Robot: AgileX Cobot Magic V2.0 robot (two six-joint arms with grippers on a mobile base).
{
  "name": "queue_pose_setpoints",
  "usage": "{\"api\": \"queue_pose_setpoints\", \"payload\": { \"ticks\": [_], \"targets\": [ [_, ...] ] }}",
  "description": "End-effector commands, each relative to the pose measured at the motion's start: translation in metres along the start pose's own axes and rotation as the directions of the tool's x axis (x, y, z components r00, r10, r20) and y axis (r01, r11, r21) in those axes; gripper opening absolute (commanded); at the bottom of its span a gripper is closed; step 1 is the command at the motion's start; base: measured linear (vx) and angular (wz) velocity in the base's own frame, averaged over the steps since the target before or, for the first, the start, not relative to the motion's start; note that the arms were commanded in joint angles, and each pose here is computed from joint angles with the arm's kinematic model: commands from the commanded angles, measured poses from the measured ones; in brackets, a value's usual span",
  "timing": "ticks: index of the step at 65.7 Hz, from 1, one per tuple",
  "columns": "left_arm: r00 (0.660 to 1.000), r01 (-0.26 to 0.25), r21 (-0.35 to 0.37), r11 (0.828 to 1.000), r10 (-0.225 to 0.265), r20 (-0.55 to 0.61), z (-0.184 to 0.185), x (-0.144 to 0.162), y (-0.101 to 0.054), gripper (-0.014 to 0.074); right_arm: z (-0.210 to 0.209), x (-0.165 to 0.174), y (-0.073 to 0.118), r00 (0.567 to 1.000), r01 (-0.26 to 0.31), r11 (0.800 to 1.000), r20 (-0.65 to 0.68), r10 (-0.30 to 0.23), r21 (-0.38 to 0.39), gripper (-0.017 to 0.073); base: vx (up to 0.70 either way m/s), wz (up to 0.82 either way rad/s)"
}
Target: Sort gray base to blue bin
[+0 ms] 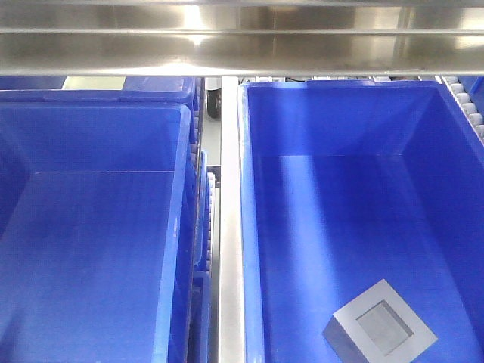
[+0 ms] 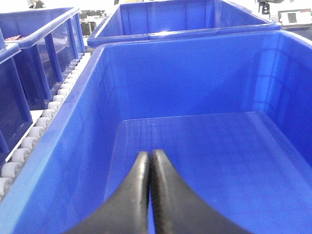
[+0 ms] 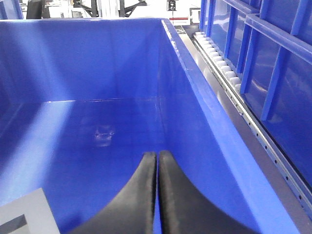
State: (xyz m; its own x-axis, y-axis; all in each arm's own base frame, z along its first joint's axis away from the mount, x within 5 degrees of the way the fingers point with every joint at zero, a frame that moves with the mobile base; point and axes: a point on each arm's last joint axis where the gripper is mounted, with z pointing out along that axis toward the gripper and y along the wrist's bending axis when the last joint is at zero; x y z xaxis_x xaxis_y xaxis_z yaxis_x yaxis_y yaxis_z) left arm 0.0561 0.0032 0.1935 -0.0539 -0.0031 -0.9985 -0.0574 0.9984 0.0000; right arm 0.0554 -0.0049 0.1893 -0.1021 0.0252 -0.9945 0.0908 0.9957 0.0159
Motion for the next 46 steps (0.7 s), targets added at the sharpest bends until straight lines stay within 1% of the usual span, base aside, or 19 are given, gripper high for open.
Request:
{"api": "queue_pose_setpoints", "payload": {
  "ticks": [1, 46],
  "targets": [
    [0.995, 0.017, 0.004, 1.000, -0.017, 0.096, -0.0024, -0.0133, -0.0001, -0.0006, 0.0014, -0.0004, -0.0001, 1.000, 0.016, 1.000, 0.014, -0.016, 0.001, -0.0005, 0.00, 0.00],
    [0.995, 0.017, 0.004, 1.000, -0.017, 0.096, -0.0024, -0.0133, -0.0001, -0.0006, 0.0014, -0.0004, -0.0001, 1.000, 0.016, 1.000, 0.014, -0.016, 0.001, -0.0005, 0.00, 0.00]
  ]
}}
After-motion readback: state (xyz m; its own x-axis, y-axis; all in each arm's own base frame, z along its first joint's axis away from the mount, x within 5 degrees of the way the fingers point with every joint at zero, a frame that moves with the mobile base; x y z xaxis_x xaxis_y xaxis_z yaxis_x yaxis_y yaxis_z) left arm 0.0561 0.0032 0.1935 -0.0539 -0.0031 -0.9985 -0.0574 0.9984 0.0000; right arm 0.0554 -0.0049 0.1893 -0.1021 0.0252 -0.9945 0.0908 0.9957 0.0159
